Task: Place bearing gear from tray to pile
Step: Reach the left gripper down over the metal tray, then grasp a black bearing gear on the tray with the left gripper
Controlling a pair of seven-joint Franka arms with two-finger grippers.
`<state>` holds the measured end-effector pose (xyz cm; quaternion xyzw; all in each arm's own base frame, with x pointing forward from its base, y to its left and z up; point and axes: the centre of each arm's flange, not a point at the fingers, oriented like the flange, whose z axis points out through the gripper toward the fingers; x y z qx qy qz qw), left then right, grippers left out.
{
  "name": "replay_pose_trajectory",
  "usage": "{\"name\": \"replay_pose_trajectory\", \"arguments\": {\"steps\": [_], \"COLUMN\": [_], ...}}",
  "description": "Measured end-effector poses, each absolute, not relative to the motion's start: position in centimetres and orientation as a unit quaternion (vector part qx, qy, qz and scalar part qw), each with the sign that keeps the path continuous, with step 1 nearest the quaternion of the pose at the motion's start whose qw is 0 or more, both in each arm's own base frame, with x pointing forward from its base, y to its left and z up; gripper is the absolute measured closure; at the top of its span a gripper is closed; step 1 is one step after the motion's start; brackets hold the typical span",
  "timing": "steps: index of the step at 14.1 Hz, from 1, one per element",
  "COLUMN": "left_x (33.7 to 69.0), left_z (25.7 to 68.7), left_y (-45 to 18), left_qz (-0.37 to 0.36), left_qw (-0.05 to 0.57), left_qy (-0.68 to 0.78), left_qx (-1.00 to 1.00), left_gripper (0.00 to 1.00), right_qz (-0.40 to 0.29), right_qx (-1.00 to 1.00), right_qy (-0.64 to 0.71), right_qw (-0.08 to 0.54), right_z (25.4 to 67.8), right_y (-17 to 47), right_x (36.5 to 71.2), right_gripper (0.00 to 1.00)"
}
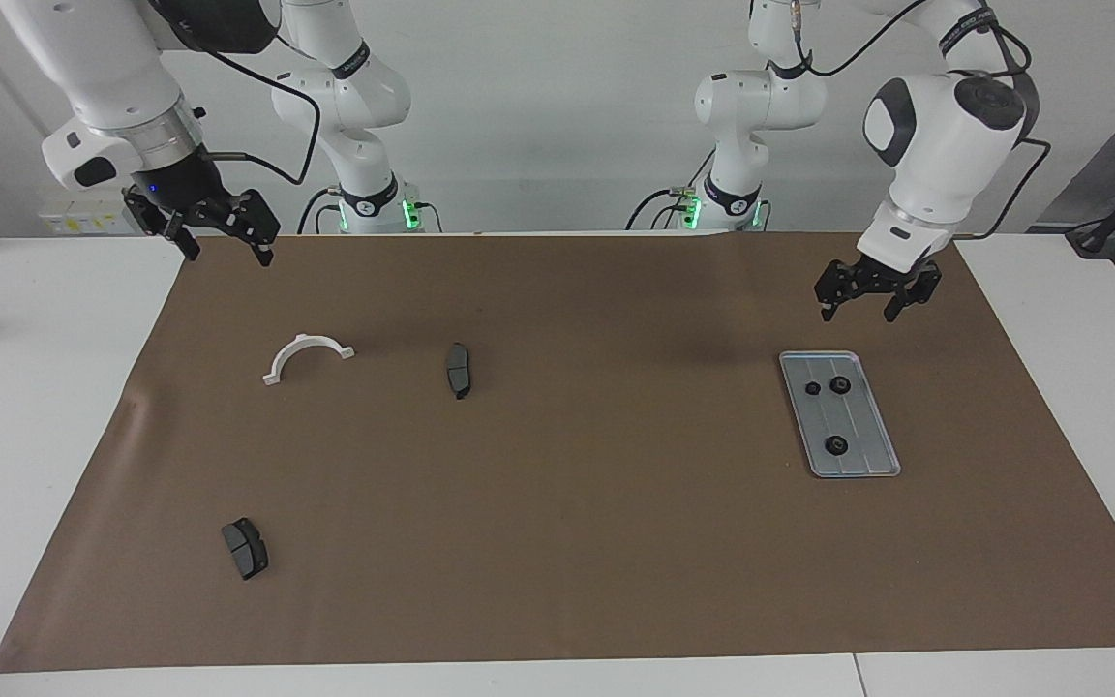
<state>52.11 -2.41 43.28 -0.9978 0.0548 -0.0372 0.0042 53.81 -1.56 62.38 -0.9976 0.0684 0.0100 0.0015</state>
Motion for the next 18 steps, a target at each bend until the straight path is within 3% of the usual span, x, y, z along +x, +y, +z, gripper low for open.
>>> {"name": "replay_pose_trajectory", "arguments": {"steps": [5, 7, 14, 18], "left_x": [52.5, 52.7, 52.7, 52.8], "left_z": [38.6, 37.7, 32.5, 31.5], "left_y": [-2.3, -2.2, -2.2, -2.2], "left_qz": [-0.045, -0.047, -0.052, -0.049], "left_qw": [0.005, 0.005, 0.006, 0.006], "left_qy": [0.054, 0.053, 0.054, 0.052], "left_qx": [-0.998, -0.997, -0.997, -0.997], "left_gripper": [0.03, 0.22, 0.24, 0.25], "right_qz": [0.010, 0.010, 0.010, 0.010], "right_qx": [-0.998, -0.998, -0.998, -0.998], "right_qy": [0.068, 0.068, 0.068, 0.068], "right_qw": [0.001, 0.001, 0.001, 0.001], "right_z": [62.4, 62.4, 62.4, 62.4], "right_y": [-1.6, -1.6, -1.6, -1.6], "right_x": [53.8, 53.8, 53.8, 53.8], "right_gripper": [0.00, 0.00, 0.00, 0.00]}}
